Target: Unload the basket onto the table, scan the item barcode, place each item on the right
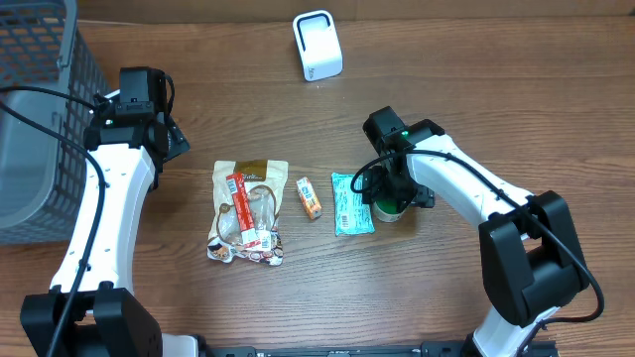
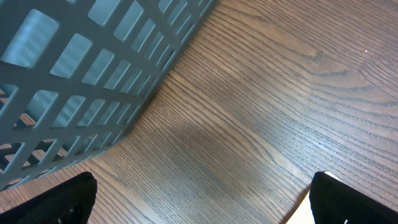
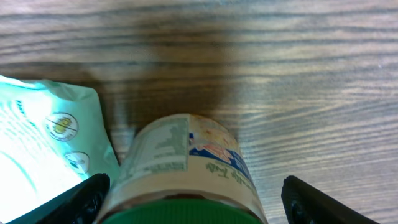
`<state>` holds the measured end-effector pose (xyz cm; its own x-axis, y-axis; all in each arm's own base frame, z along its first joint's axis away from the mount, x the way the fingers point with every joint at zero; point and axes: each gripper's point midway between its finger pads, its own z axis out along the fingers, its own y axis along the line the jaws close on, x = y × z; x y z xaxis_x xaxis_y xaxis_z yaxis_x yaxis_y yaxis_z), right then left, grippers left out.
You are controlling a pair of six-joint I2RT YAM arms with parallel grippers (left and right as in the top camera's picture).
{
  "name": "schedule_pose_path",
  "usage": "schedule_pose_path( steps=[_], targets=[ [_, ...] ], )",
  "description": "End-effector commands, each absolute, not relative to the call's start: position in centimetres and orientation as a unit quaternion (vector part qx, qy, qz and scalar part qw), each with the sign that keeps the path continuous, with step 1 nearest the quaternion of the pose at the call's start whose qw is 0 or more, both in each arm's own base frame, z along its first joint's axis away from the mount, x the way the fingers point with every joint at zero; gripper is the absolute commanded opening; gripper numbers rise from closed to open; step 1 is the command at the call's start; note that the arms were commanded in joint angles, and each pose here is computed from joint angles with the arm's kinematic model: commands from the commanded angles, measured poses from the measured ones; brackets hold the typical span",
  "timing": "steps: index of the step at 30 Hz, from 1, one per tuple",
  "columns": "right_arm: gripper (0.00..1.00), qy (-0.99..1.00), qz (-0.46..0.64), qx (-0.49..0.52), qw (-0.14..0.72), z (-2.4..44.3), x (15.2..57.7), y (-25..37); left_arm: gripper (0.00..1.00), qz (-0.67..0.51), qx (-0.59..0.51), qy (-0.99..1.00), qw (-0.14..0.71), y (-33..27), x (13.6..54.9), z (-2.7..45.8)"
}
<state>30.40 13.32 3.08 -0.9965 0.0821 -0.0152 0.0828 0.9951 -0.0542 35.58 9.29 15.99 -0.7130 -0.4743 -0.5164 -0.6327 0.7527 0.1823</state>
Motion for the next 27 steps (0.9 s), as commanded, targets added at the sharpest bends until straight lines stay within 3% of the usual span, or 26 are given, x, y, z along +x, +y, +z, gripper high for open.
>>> schedule_pose_path(
  steps=[1, 27],
  targets=[
    [0.89, 0.999, -0.026, 0.033, 0.011, 2.98, 30.49, 13.45, 1.0, 0.182, -0.297, 0.908, 0.232, 9.41, 35.98, 16.51],
    [0.83, 0.999, -0.026, 0.033, 0.012, 2.98, 30.56, 13.5, 1.0, 0.182, -0.297, 0.908, 0.232, 9.41, 35.98, 16.51]
  ],
)
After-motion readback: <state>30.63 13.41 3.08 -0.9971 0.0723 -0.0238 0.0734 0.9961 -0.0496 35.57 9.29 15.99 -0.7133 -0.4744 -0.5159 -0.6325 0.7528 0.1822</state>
